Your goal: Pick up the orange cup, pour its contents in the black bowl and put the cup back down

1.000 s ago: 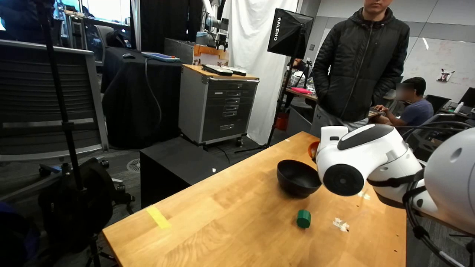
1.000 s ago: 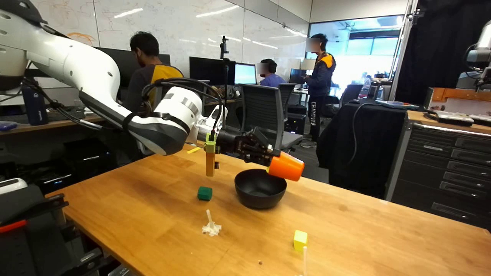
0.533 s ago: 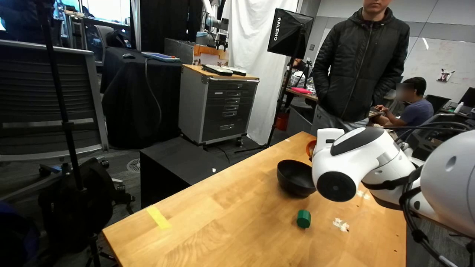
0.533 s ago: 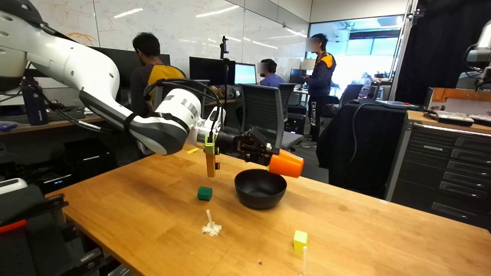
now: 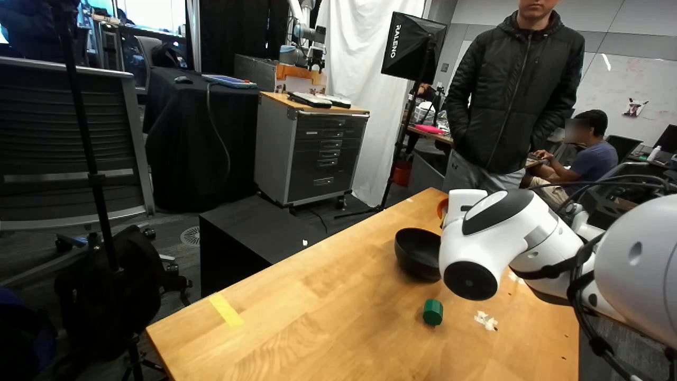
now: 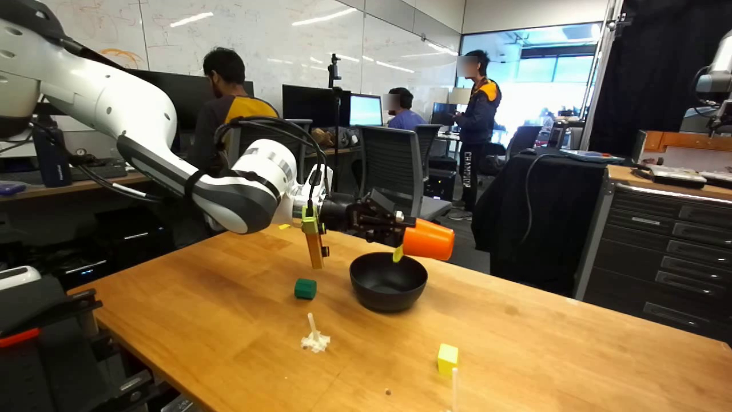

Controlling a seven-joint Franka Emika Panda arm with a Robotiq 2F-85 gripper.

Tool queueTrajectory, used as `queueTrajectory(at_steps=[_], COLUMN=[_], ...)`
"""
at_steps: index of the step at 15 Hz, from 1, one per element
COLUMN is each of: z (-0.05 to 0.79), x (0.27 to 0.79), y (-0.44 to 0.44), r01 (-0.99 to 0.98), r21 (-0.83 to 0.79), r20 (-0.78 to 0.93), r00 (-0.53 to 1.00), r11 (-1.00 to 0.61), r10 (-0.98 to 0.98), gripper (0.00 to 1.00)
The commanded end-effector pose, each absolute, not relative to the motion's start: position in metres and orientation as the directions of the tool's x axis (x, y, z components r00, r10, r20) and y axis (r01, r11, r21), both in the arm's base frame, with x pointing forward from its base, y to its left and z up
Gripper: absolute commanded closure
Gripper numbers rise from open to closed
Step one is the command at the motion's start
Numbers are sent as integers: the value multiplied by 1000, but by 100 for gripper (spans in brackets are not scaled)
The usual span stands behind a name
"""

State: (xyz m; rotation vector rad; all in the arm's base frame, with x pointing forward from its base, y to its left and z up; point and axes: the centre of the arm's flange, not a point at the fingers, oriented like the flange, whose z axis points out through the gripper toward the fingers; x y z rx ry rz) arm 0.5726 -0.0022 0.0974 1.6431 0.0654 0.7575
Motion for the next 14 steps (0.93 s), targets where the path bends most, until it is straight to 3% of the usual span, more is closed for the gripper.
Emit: queueTrajectory(at_steps=[1, 14], z=[91, 88], x=[575, 575], y=[-5, -11], r01=[-401, -431], r21=[897, 898], r20=[440, 417], r00=[765, 769], r11=[-185, -88], r10=[470, 484], gripper=[99, 99])
